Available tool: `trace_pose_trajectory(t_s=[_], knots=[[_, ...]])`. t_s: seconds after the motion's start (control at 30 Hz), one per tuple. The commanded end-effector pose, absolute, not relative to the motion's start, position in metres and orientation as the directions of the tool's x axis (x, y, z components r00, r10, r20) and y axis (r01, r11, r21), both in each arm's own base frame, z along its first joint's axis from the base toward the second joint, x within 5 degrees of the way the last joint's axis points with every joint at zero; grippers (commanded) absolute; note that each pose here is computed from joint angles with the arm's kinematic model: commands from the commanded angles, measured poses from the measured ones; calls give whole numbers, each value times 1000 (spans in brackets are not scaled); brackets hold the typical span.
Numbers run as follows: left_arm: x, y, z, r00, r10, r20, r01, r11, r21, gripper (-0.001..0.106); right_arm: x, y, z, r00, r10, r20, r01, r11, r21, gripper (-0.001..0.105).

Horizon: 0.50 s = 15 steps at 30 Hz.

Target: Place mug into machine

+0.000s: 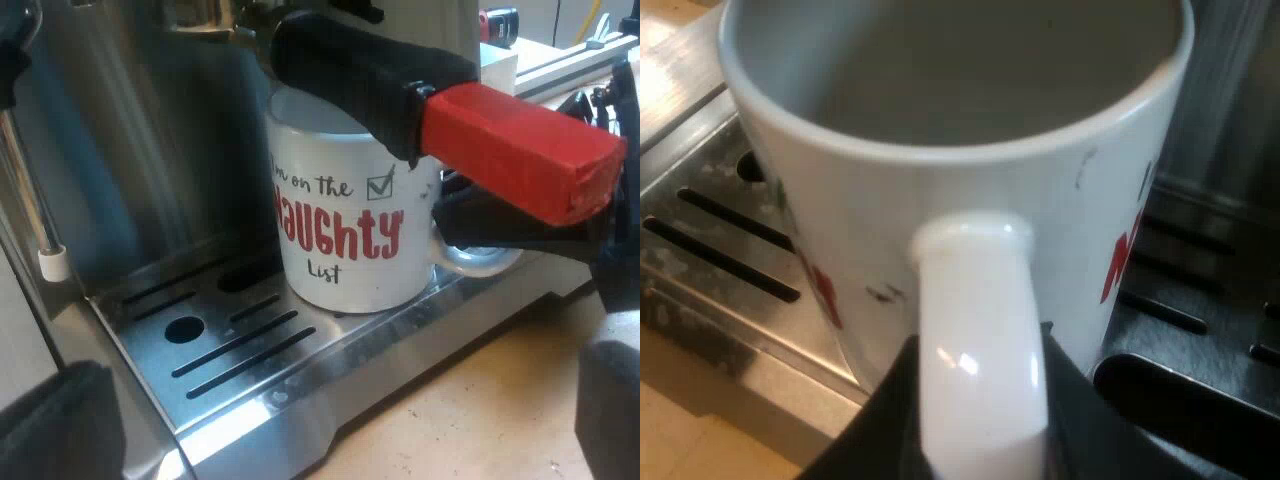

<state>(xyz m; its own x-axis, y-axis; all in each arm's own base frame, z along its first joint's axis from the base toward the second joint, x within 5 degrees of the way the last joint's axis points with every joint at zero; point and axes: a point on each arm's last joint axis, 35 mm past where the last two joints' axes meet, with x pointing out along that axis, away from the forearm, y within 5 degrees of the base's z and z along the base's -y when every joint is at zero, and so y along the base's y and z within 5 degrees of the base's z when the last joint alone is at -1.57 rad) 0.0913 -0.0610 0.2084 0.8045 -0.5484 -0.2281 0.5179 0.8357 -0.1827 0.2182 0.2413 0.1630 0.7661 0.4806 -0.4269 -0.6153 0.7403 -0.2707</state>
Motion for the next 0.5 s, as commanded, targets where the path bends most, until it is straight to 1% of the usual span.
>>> trace_pose_trajectory(t_s=[0.03, 0.1, 0.2, 0.33, 0.5], knots=[[91, -61, 213, 812, -550, -197, 516, 833, -198, 93, 222, 246, 174, 787, 498, -363, -600, 755, -265, 14], [91, -61, 213, 812, -550, -197, 516, 833, -198, 93, 222, 246, 175, 789, 500, -359, -599, 756, -264, 37], [91, -61, 213, 812, -550, -197, 516, 833, -198, 93, 222, 246, 175, 789, 500, -357, -599, 756, -263, 52], [91, -61, 213, 812, -550, -197, 516, 833, -198, 93, 219, 245, 180, 791, 496, -359, -592, 768, -244, 52], [91, -61, 213, 812, -550, -197, 516, 833, -198, 93, 207, 235, 178, 824, 432, -367, -533, 811, -241, 52]])
